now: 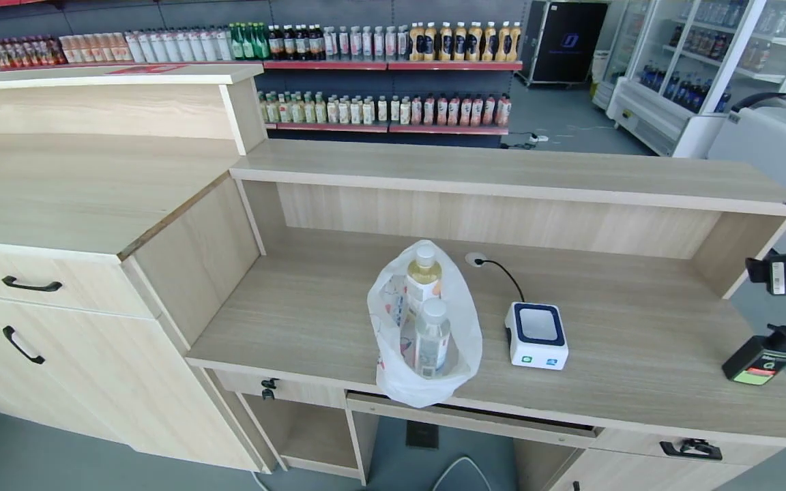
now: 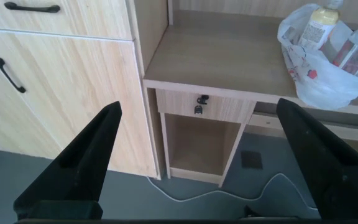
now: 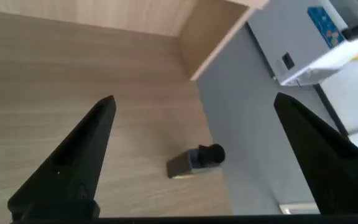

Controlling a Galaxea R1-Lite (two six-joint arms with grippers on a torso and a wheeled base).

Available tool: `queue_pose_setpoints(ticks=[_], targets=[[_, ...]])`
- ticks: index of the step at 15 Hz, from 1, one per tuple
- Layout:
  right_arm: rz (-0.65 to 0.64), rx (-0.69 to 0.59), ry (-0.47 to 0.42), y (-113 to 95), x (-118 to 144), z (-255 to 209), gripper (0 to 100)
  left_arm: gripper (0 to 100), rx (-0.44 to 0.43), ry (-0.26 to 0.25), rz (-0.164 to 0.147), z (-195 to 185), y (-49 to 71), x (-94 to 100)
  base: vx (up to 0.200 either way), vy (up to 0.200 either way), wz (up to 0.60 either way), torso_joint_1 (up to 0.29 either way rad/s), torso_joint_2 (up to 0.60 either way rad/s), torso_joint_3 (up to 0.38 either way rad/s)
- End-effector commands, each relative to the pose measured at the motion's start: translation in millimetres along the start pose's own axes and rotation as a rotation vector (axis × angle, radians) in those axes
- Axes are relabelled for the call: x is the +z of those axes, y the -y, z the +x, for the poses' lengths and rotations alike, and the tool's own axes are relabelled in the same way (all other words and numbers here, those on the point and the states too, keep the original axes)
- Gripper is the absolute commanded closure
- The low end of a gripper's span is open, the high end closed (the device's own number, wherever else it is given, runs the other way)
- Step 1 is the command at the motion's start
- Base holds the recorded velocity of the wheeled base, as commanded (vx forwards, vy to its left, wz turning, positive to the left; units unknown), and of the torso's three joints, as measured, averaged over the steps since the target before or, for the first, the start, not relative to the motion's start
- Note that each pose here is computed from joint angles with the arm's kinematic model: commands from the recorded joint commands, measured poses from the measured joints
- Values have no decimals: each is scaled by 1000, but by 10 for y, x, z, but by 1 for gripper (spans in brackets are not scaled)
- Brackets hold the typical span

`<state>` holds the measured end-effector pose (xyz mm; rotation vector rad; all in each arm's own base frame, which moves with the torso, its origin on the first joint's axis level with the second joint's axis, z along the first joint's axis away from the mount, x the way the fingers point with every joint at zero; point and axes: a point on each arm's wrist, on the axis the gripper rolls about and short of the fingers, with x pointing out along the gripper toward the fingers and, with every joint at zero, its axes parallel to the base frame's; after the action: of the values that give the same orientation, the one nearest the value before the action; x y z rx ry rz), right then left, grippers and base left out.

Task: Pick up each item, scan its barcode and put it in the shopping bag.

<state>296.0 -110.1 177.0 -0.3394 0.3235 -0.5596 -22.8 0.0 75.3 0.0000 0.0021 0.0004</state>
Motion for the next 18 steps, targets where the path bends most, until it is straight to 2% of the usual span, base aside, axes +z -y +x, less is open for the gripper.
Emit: queue_pose_setpoints(ticks=[1,3,4,5,8,12,18], targets=[[14,-84,-212,190,-411,176,0,0,1,1,0,0,0,0,0,0,0,0,0,0],[39,-76,-291,130,-649,347,0,0,1,1,0,0,0,0,0,0,0,0,0,0],[95,-78,-301,85,-710,406,0,0,1,1,0,0,0,0,0,0,0,0,0,0],[212,-74,-322,-25,-806,490,0,0,1,1,0,0,0,0,0,0,0,0,0,0],[356,-86,-371,-145,-979,607,0,0,1,1,0,0,0,0,0,0,0,0,0,0],[516,-98,-310,-281,-1020,758,0,0,1,1,0,0,0,0,0,0,0,0,0,0],[534,-101,-290,-421,-1197,1089,0,0,1,1,0,0,0,0,0,0,0,0,0,0]])
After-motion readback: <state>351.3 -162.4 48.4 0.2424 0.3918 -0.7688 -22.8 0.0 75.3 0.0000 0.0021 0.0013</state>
